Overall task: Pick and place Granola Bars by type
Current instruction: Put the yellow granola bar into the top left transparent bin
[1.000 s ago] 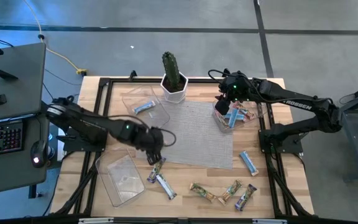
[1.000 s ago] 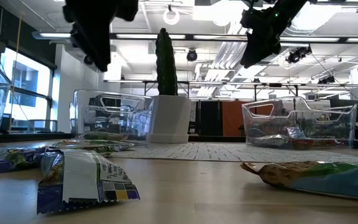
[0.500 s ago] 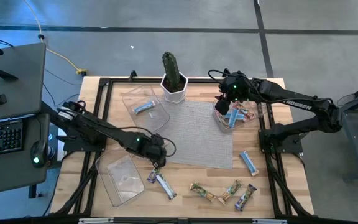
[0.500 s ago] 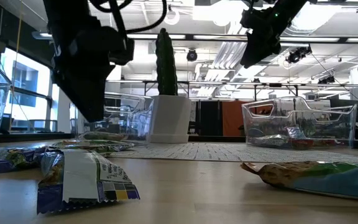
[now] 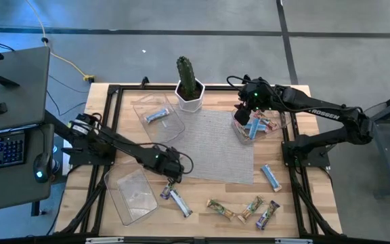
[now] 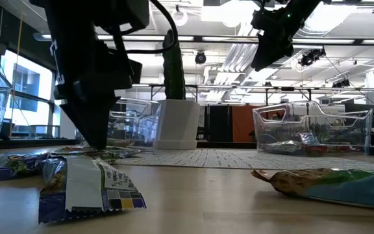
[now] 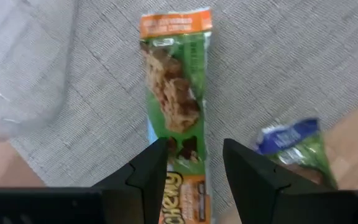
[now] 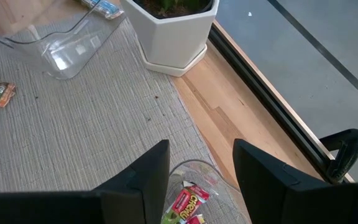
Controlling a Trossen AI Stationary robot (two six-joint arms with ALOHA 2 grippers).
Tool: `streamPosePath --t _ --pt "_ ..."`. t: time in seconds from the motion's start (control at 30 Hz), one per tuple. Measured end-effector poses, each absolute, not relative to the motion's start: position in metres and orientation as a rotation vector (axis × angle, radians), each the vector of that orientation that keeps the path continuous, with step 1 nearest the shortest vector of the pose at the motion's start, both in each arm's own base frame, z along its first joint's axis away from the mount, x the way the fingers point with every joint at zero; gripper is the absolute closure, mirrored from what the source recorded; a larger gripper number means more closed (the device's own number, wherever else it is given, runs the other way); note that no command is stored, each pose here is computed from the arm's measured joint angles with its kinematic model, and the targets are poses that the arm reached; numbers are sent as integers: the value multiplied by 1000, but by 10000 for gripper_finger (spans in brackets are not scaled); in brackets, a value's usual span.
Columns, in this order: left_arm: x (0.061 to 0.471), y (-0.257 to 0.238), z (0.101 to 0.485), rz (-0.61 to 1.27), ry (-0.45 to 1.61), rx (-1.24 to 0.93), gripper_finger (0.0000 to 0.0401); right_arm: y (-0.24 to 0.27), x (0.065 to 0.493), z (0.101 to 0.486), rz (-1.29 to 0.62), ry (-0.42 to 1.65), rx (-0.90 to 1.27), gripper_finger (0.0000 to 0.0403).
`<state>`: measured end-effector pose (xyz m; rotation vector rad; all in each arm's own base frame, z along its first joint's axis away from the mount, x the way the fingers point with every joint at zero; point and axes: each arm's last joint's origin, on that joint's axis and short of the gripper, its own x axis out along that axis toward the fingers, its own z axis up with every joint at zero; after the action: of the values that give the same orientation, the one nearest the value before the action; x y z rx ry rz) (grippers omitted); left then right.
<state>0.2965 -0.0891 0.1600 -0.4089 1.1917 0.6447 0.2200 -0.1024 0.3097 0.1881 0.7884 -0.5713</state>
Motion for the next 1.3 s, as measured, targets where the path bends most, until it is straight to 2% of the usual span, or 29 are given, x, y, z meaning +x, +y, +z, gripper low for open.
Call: streamPosePath --t 0.27,0.83,0.93,1.17,1.3 --pt "290 -86 160 724 1213 -384 252 -102 220 310 -571 788 188 242" --pt "284 -86 145 690 1256 -452 253 -102 220 310 -571 787 188 242" --pt "290 -88 149 647 1256 -451 270 -102 220 310 -571 787 188 242" --pt "302 -94 163 516 1261 -442 336 -103 220 310 -571 787 188 242" --pt "311 -99 179 414 1258 -433 352 -102 220 310 -571 787 188 242"
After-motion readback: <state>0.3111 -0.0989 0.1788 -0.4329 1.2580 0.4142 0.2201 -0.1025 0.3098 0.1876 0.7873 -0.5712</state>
